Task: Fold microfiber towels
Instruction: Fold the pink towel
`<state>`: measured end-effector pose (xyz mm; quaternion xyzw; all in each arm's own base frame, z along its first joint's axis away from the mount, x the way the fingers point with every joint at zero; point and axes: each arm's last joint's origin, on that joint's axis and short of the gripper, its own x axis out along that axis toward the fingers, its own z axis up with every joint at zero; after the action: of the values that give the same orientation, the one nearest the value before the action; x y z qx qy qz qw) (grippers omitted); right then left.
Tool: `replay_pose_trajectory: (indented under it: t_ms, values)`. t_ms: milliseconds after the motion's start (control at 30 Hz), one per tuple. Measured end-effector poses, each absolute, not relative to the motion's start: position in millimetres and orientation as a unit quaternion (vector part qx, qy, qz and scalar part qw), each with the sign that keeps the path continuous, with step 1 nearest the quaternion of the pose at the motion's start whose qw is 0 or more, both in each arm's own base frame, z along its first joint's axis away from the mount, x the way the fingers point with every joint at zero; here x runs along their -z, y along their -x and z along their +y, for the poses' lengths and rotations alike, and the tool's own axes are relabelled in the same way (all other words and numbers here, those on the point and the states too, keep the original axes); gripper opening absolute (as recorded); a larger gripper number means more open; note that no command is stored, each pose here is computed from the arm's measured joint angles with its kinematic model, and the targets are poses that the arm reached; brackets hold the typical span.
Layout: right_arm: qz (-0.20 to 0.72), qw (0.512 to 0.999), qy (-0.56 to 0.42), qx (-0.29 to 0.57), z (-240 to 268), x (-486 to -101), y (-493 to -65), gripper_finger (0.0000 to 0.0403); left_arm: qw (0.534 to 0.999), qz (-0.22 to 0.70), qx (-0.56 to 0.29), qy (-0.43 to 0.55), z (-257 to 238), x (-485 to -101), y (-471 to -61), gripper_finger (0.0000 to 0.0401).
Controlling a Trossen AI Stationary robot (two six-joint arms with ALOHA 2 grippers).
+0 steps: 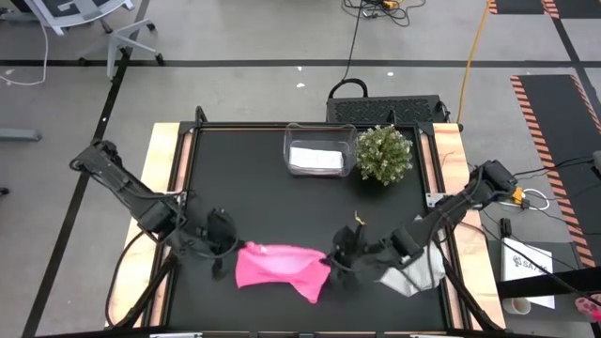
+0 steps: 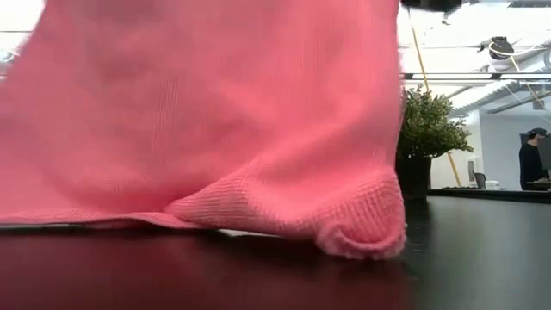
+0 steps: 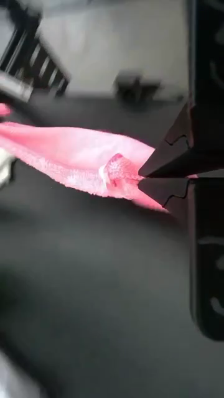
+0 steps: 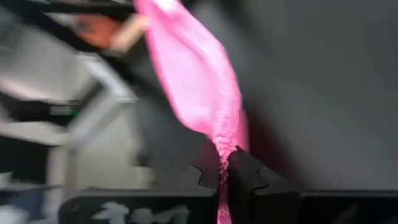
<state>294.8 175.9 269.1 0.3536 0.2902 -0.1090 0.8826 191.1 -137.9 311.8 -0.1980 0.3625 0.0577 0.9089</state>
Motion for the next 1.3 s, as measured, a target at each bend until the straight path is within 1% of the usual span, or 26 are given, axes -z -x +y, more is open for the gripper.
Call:
replay_pose_trajectory:
  t_ms: [100, 200, 267, 333, 400, 500, 567, 633, 700, 767, 900, 967, 1067, 1100, 1200, 1300]
  values:
    - [0.346, 0.866, -0.317, 0.173, 155.6, -257.1, -291.4, 0.0, 0.907, 0.357, -0.101, 0.201, -126.0, -306.7, -197.1, 0.0001]
    - [0.397, 0.849, -0.273, 0.219, 135.0, -247.7, -289.8, 0.0, 0.906, 0.349, -0.136, 0.195, -116.0, -300.4, -202.2, 0.0003]
    - [0.413, 0.845, -0.245, 0.237, 120.4, -245.4, -291.5, 0.0, 0.906, 0.343, -0.16, 0.19, -108.2, -297.8, -205.7, 0.0002]
    - [0.416, 0.844, -0.243, 0.234, 108.0, -248.1, -295.6, 0.0, 0.903, 0.342, -0.169, 0.197, -101.9, -297.3, -209.4, 0.0002]
    - [0.424, 0.842, -0.282, 0.179, 101.1, -255.0, -301.8, 0.0, 0.896, 0.355, -0.141, 0.228, -100.4, -300.4, -213.1, 0.0003]
    - [0.422, 0.83, -0.361, 0.048, 104.3, -269.6, -310.1, 0.0, 0.868, 0.398, -0.045, 0.293, -109.0, -307.4, -213.6, 0.0002]
    - [0.4, 0.828, -0.392, -0.037, 114.0, -281.4, -313.6, 0.0, 0.849, 0.416, 0.02, 0.325, -118.8, -311.2, -212.4, 0.0002]
    - [0.367, 0.826, -0.416, -0.1, 124.3, -293.8, -315.4, 0.0, 0.832, 0.426, 0.074, 0.347, -128.9, -314.7, -210.3, 0.0003]
    - [0.341, 0.821, -0.436, -0.139, 135.3, -303.6, -313.8, 0.0, 0.812, 0.435, 0.125, 0.368, -138.6, -318.6, -207.7, 0.0003]
    - [0.324, 0.808, -0.464, -0.16, 146.1, -310.2, -311.8, 0.0, 0.792, 0.444, 0.162, 0.387, -146.8, -321.9, -204.6, 0.0002]
    - [0.334, 0.754, -0.537, -0.179, 171.4, -315.9, -302.0, 0.0, 0.758, 0.454, 0.211, 0.417, -160.9, -327.6, -198.0, 0.0003]
    - [0.34, 0.734, -0.56, -0.181, 183.4, -317.5, -295.6, 0.0, 0.752, 0.45, 0.229, 0.424, -166.6, -330.5, -195.4, 0.0002]
    - [0.342, 0.728, -0.57, -0.168, 195.1, -316.6, -288.0, 0.0, 0.756, 0.443, 0.233, 0.422, -171.2, -332.1, -192.6, 0.0003]
    - [0.341, 0.733, -0.566, -0.159, 197.0, -315.4, -286.3, 0.0, 0.763, 0.442, 0.225, 0.415, -171.4, -330.8, -191.6, 0.0003]
    - [0.34, 0.768, -0.532, -0.107, 195.2, -306.4, -284.5, 0.0, 0.794, 0.444, 0.176, 0.376, -168.0, -323.0, -188.9, 0.0002]
    - [0.358, 0.798, -0.484, -0.024, 185.6, -292.5, -282.0, 0.0, 0.829, 0.444, 0.088, 0.328, -159.3, -312.2, -187.9, 0.0003]
